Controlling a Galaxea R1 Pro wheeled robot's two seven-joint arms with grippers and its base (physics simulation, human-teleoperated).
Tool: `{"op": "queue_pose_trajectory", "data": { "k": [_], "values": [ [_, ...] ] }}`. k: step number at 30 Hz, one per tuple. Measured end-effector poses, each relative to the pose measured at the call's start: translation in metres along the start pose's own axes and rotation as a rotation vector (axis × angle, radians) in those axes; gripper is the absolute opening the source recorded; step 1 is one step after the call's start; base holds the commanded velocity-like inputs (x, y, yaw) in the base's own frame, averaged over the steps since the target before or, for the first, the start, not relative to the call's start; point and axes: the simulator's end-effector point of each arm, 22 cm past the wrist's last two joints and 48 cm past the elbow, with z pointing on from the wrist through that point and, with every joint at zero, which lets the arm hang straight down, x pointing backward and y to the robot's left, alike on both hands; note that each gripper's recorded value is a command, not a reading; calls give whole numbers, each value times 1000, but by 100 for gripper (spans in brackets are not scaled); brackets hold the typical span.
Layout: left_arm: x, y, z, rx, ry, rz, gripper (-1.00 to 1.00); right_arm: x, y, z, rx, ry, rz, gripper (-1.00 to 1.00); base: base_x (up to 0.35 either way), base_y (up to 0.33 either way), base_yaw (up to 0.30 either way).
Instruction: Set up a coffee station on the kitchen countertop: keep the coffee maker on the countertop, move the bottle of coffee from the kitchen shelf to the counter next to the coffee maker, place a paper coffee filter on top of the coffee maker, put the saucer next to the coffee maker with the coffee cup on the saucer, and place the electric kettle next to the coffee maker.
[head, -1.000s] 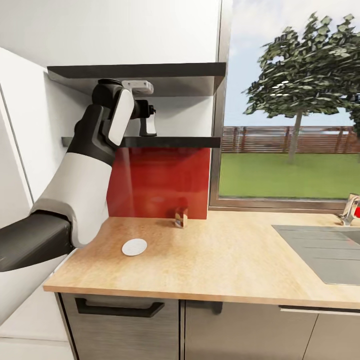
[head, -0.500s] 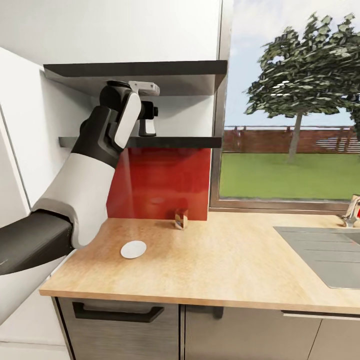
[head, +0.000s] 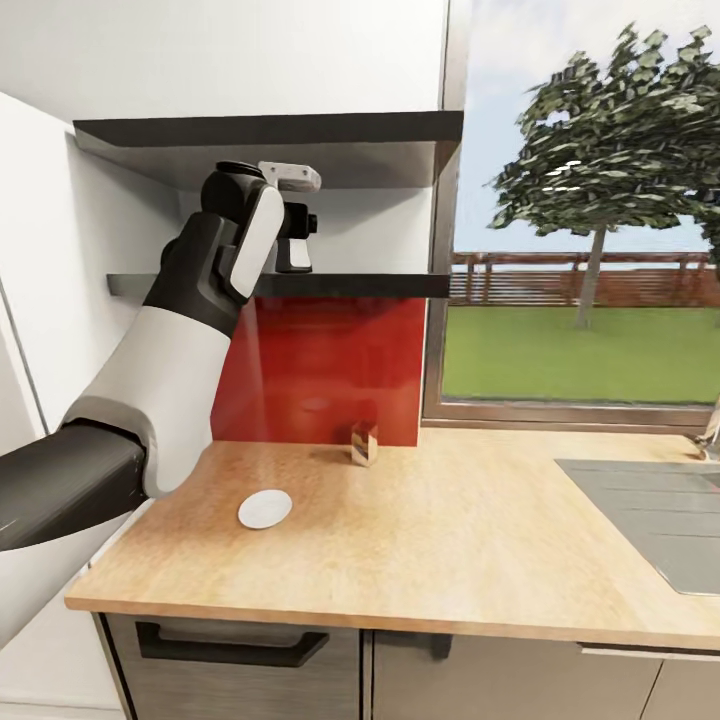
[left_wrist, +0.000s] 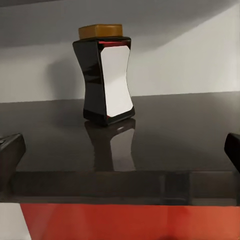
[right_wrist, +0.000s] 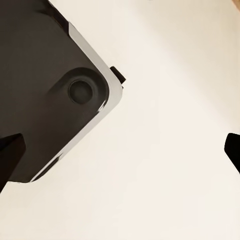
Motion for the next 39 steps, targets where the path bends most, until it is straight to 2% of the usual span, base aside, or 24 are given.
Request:
{"op": "queue_pose_trajectory", "data": {
  "k": [11, 16, 23, 39],
  "values": [
    [0, 4, 0, -13, 0, -1, 100, 0, 0, 0, 0, 0, 0, 100, 83, 24, 0],
    [1, 26, 4, -46, 2, -2, 100, 0, 0, 0, 0, 0, 0, 100, 7, 2, 0],
    [2, 42, 6, -69, 1, -3, 100, 0, 0, 0, 0, 0, 0, 100, 96, 22, 0],
    [2, 46, 7, -71, 2, -4, 100, 0, 0, 0, 0, 0, 0, 100, 94, -13, 0]
  ]
}}
